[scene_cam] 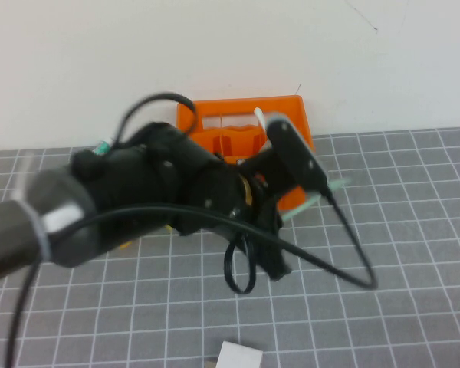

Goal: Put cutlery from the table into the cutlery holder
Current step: Place the spoon on the box

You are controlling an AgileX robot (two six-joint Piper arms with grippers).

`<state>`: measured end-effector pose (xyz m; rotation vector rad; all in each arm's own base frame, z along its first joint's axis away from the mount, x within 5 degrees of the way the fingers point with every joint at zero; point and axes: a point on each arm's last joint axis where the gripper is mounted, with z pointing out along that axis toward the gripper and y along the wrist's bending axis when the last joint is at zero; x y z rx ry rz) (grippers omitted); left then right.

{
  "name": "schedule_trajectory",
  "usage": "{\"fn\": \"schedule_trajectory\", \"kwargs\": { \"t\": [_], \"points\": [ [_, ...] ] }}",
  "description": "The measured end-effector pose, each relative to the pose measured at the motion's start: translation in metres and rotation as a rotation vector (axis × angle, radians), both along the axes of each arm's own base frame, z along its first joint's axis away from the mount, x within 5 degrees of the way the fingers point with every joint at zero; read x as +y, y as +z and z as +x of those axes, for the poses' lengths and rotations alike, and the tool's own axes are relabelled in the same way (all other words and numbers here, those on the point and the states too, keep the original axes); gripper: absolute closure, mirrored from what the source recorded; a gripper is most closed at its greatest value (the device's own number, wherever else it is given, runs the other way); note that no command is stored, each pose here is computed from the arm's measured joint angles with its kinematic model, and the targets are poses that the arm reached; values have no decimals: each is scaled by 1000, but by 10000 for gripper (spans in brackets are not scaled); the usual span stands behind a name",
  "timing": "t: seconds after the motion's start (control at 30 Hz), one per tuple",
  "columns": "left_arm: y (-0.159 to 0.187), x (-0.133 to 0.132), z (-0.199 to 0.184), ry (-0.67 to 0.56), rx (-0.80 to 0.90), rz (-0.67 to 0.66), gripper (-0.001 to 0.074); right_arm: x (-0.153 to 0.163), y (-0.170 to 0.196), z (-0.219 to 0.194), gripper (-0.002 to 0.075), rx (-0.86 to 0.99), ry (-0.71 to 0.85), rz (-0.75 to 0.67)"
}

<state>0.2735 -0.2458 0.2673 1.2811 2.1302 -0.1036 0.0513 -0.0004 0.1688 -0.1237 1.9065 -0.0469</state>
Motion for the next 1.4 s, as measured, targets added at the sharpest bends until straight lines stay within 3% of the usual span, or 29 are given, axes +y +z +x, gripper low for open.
{"fn": "schedule_trajectory", "kwargs": {
  "t": [0.13,0.33,0.47,0.7,1.1,1.4],
  "points": [
    [25,10,6,97,-14,-210,702,0,0,0,729,0,0,0],
    [54,58,28,329,-156,-521,702,0,0,0,729,0,0,0],
    [56,76,34,418,-291,-644,702,0,0,0,729,0,0,0],
    [46,81,49,510,-478,-821,702,0,0,0,729,0,0,0],
    [-16,69,82,598,-473,-857,703,0,0,0,729,0,0,0],
    [-59,63,93,630,-406,-801,703,0,0,0,729,0,0,0]
  ]
}}
